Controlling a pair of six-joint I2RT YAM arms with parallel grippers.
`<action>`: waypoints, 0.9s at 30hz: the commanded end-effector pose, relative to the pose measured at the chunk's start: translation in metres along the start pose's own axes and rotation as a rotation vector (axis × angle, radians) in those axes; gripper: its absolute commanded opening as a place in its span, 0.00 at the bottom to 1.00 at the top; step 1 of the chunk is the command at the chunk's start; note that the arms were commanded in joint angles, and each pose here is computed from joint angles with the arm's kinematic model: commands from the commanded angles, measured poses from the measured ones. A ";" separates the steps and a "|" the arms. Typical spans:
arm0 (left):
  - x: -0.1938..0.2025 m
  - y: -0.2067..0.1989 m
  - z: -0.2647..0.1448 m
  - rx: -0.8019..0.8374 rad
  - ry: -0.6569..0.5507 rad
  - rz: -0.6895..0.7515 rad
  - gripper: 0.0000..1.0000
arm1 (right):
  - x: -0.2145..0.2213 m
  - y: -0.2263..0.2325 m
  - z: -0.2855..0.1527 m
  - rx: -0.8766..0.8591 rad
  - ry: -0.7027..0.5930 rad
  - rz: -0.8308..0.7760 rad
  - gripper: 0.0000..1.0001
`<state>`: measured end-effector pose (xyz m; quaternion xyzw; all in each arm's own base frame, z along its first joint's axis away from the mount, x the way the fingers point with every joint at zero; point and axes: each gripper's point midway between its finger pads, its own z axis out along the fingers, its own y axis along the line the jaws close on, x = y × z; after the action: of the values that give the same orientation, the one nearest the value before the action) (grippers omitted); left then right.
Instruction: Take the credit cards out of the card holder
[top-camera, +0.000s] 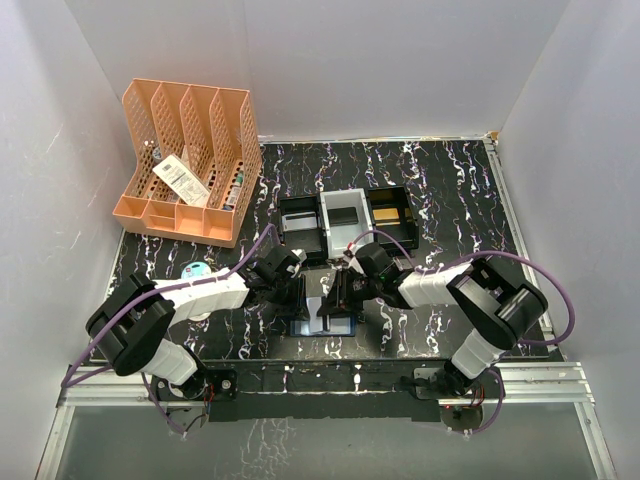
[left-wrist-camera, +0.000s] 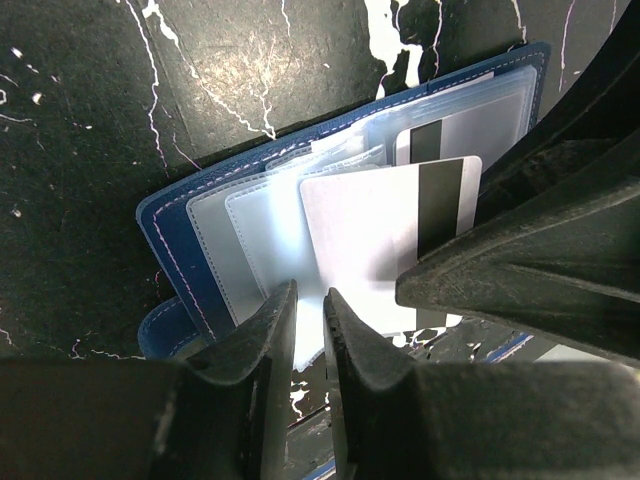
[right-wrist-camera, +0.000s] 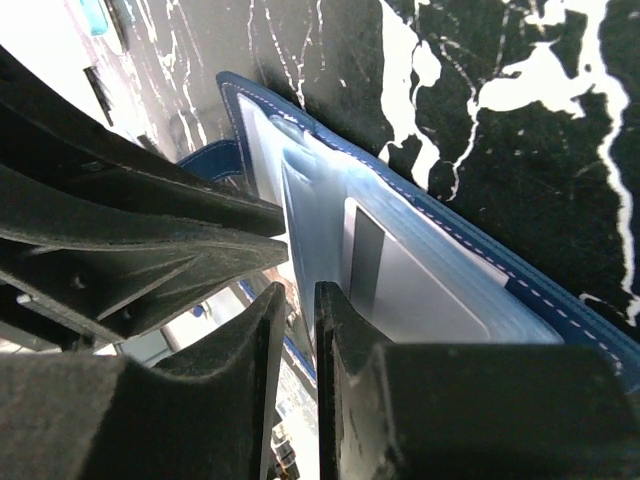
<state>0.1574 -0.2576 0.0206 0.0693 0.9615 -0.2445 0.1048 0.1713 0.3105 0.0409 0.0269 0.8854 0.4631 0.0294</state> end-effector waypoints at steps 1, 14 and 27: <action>0.008 0.013 -0.003 -0.062 0.015 -0.006 0.17 | -0.013 0.008 -0.002 0.014 -0.076 -0.032 0.16; 0.004 0.009 -0.005 -0.053 0.000 -0.004 0.17 | -0.007 0.011 -0.004 0.001 -0.069 -0.029 0.10; 0.004 0.016 -0.010 -0.092 -0.011 0.001 0.16 | -0.016 0.003 -0.014 0.104 -0.103 -0.084 0.00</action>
<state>0.1583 -0.2551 0.0207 0.0638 0.9632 -0.2375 0.1086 0.1716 0.3059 0.0370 0.0352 0.8998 0.4319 0.0500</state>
